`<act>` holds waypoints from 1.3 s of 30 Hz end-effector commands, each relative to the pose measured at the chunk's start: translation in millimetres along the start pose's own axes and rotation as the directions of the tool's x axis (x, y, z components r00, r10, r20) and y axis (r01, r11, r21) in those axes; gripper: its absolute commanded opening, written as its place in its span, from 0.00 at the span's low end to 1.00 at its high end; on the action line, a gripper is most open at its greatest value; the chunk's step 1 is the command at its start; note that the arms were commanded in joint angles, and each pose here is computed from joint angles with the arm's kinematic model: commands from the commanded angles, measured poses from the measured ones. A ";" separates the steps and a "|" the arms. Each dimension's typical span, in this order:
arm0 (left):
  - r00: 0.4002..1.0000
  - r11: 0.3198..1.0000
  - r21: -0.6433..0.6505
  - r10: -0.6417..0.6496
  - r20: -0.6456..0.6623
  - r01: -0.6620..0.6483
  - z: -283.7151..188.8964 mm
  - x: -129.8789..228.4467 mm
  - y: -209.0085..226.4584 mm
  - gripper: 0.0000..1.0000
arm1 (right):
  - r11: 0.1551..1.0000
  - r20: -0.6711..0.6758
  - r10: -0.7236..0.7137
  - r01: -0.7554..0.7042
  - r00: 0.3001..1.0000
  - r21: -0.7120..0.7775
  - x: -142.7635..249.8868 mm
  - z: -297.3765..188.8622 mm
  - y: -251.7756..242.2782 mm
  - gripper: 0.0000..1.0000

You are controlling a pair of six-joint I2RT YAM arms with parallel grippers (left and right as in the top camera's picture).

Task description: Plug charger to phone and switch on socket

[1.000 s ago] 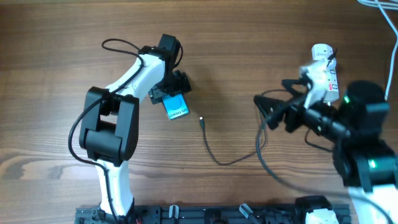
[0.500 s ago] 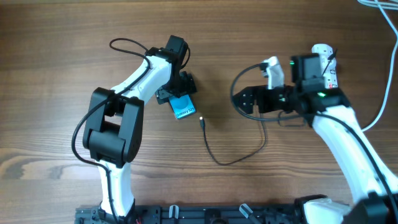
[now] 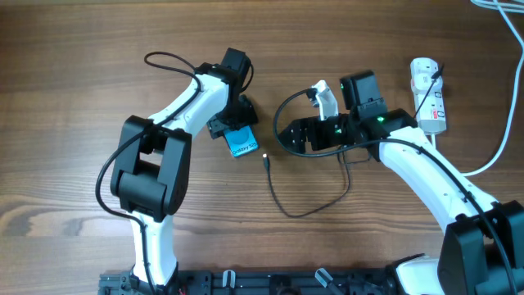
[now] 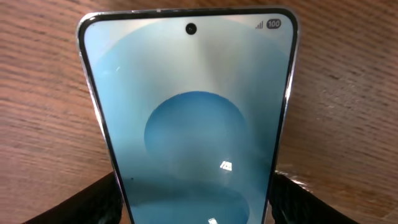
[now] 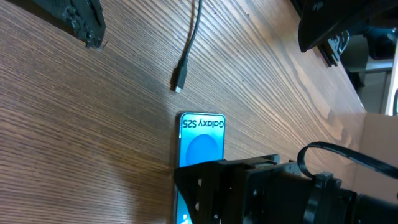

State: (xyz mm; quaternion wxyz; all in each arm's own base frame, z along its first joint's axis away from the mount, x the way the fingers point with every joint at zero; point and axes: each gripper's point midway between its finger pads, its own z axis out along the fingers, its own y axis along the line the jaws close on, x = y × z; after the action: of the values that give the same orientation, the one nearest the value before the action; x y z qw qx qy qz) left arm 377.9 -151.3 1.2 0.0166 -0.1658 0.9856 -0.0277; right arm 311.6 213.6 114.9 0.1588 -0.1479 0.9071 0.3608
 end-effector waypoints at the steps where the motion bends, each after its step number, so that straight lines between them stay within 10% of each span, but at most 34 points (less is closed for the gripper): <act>1: 1.000 0.995 -0.097 0.003 -0.001 -0.003 10.9 3.9 19.3 0.81 | 1.000 0.005 0.003 -0.003 1.000 0.000 -4.7 1.2 0.9 0.99; 20: 0.998 0.997 -0.059 0.048 -0.037 -0.050 11.9 21.8 -0.3 0.72 | 0.999 -0.005 0.042 -0.042 0.999 0.011 -1.2 1.5 -1.4 0.99; 39: 0.982 0.927 0.362 0.147 -0.121 -0.094 -56.1 21.3 -28.2 0.71 | 0.994 -0.021 0.107 -0.107 0.994 0.004 2.0 7.9 3.5 1.00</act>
State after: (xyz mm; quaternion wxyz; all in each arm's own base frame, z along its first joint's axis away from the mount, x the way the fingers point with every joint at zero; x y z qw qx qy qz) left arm 365.1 -167.3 25.9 -0.0434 -0.1304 0.9768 -0.1642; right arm 308.1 213.4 112.6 0.1337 -0.1039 0.9157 0.3644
